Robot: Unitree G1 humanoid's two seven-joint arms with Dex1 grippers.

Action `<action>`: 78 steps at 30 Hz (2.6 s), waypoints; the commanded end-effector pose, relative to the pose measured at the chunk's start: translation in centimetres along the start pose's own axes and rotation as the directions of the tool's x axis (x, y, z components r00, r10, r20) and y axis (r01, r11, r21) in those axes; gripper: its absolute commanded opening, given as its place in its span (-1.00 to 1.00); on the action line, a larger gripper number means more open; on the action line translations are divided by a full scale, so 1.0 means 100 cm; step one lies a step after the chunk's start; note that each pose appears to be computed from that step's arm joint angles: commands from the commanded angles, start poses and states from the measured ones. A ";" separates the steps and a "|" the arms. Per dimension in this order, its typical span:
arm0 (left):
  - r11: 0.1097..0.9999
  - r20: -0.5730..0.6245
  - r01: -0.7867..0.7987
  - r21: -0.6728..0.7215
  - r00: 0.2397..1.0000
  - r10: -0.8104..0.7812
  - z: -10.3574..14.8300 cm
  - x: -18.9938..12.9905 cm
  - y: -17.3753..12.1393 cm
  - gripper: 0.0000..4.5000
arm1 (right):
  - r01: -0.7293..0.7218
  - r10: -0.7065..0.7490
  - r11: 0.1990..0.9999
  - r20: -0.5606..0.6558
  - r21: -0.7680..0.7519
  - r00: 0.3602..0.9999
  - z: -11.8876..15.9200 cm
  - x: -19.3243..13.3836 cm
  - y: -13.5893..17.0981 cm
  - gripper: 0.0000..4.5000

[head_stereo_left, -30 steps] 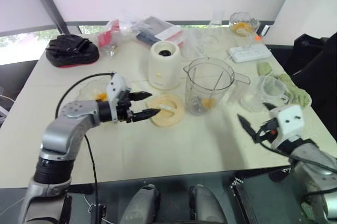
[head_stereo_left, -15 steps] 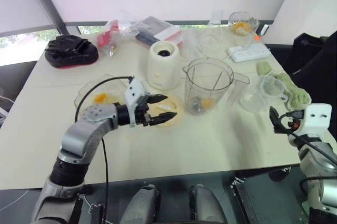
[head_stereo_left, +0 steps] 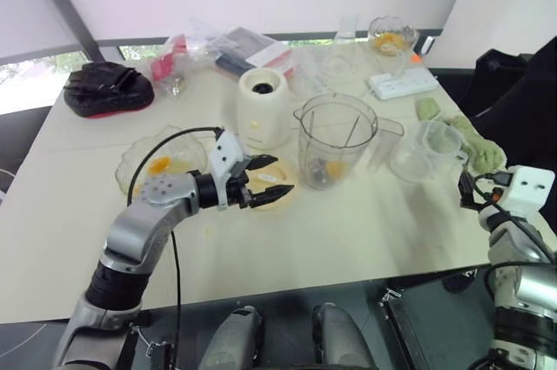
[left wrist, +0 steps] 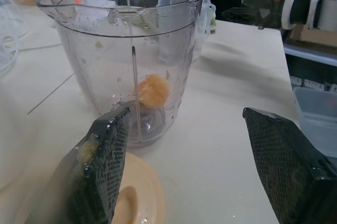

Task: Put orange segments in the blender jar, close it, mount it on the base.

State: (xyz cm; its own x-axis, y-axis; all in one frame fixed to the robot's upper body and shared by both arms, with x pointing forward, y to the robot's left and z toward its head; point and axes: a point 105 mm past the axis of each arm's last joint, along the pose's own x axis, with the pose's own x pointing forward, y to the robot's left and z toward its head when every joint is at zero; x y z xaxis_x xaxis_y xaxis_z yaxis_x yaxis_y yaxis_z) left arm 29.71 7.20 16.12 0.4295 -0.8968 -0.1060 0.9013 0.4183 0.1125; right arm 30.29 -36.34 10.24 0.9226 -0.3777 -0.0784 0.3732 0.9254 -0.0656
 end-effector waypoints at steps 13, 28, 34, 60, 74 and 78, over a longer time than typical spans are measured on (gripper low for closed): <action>0.999 -0.014 -0.002 0.036 1.000 0.002 0.000 -0.008 -0.007 0.57 | -0.009 0.006 0.998 0.056 0.056 0.998 0.019 0.021 0.006 1.00; 0.999 -0.030 -0.010 0.050 0.999 0.011 -0.006 -0.012 -0.008 0.57 | -0.010 0.005 0.997 0.063 0.080 0.998 0.016 0.040 0.019 1.00; 0.999 -0.039 -0.014 0.051 0.999 0.016 -0.009 -0.015 -0.009 0.57 | -0.008 0.003 0.996 0.057 0.087 0.998 0.014 0.051 0.025 1.00; 0.997 -0.046 -0.029 0.068 0.998 0.032 -0.012 -0.017 -0.005 0.59 | 0.081 -0.085 0.995 0.081 0.052 0.993 0.010 0.067 0.010 -0.36; 0.997 -0.050 -0.032 0.074 0.998 0.036 -0.012 -0.018 -0.003 0.59 | 0.073 -0.086 0.992 0.129 0.099 0.988 0.017 0.063 0.012 -0.97; 0.997 -0.052 -0.045 0.067 0.997 0.049 -0.012 -0.021 0.000 0.59 | 0.041 -0.073 0.990 0.238 0.138 0.969 0.053 0.056 0.023 -0.97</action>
State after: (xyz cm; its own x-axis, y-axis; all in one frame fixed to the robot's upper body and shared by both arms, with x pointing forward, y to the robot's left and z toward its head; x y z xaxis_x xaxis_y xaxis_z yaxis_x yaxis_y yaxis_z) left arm 28.73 8.84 14.19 0.4622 -0.8692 -0.1757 0.8851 0.4402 0.1510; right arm 36.65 -36.29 10.69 0.9030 -0.4285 0.0323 0.4273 0.9033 0.0387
